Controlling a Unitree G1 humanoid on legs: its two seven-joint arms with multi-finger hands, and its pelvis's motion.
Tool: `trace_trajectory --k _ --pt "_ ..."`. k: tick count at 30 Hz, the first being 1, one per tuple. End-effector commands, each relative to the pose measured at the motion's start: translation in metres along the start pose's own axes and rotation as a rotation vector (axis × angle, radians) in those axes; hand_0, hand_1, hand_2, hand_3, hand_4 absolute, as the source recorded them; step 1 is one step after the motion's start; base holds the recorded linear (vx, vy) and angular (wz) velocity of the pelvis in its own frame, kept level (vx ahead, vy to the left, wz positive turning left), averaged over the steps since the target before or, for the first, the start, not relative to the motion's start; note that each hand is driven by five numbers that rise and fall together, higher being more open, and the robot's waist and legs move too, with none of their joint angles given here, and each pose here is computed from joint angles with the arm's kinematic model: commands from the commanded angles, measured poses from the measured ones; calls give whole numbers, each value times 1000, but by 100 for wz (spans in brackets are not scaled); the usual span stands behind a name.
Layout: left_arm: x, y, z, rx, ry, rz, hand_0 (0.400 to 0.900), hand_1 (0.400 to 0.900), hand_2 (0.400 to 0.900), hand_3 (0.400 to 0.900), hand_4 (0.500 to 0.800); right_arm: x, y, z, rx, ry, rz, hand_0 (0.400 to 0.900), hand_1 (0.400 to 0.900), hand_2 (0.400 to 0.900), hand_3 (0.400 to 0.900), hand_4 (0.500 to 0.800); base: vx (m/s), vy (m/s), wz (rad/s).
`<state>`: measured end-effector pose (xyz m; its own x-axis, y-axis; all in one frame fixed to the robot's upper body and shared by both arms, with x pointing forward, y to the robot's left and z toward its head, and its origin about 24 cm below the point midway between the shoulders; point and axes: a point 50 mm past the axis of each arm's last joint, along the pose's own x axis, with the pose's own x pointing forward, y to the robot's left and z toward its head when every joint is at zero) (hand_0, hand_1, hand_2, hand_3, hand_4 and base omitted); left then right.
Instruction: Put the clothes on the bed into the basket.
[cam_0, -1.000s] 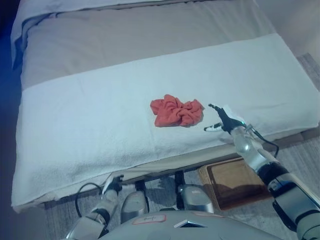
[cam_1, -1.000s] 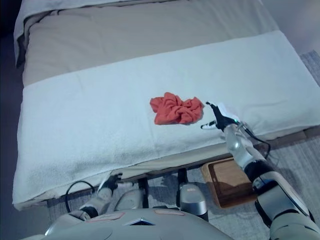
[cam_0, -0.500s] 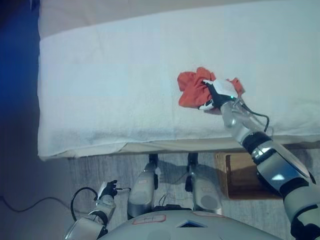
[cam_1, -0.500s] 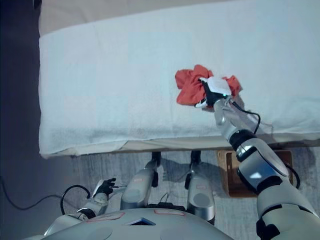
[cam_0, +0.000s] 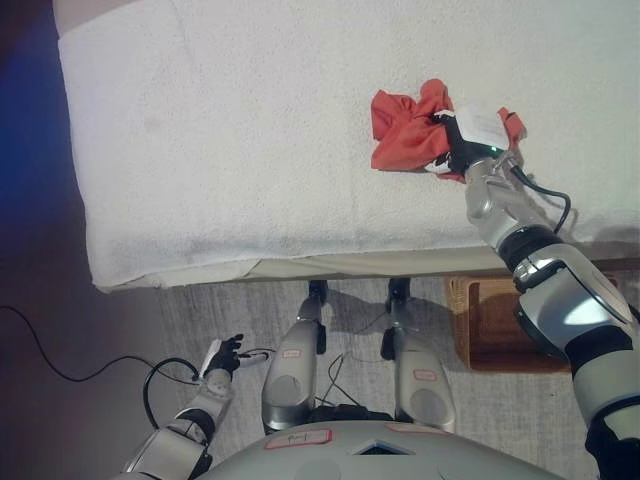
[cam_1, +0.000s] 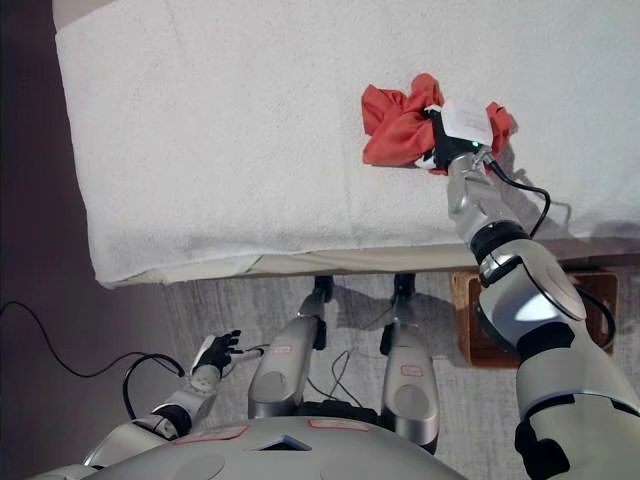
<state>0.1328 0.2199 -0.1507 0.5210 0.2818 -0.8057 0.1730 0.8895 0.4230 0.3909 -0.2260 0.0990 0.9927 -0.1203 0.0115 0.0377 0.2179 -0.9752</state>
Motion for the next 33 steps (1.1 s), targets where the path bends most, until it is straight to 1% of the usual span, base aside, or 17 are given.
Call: trace_trajectory --k 1,5,8,12,15,19,25,27,33 --pt "2 17 -11 15 73 60 900 900 900 900 800 -5 2 -29 -40 104 20 400 400 400 400 500 54 21 -10" --pt "4 21 -8 -1 94 84 900 900 900 900 800 -21 29 -44 36 162 82 400 400 400 400 500 60 23 -10" --pt "4 19 -6 4 112 87 900 900 900 900 800 -39 52 -59 103 223 127 400 400 400 400 500 65 13 -17" --pt "3 19 -14 14 146 82 900 900 900 900 800 -59 62 -89 165 323 150 400 400 400 400 500 50 13 -37" --pt "3 23 -16 23 152 86 900 900 900 900 800 -71 64 -111 172 395 150 400 400 400 400 500 15 18 -56" --pt "5 30 -13 26 149 99 900 900 900 900 800 -90 61 -147 162 540 150 400 400 400 400 500 -8 -6 -59" --pt "5 40 -17 39 163 109 900 900 900 900 800 -121 48 -197 151 743 122 400 400 400 400 500 -9 -23 -31" --pt "4 41 -20 43 173 109 900 900 900 900 800 -131 45 -208 147 784 121 400 400 400 400 500 -20 -23 -24" --pt "4 46 -22 50 179 117 900 900 900 900 800 -145 31 -229 115 870 95 400 400 400 400 500 -27 -24 -15"
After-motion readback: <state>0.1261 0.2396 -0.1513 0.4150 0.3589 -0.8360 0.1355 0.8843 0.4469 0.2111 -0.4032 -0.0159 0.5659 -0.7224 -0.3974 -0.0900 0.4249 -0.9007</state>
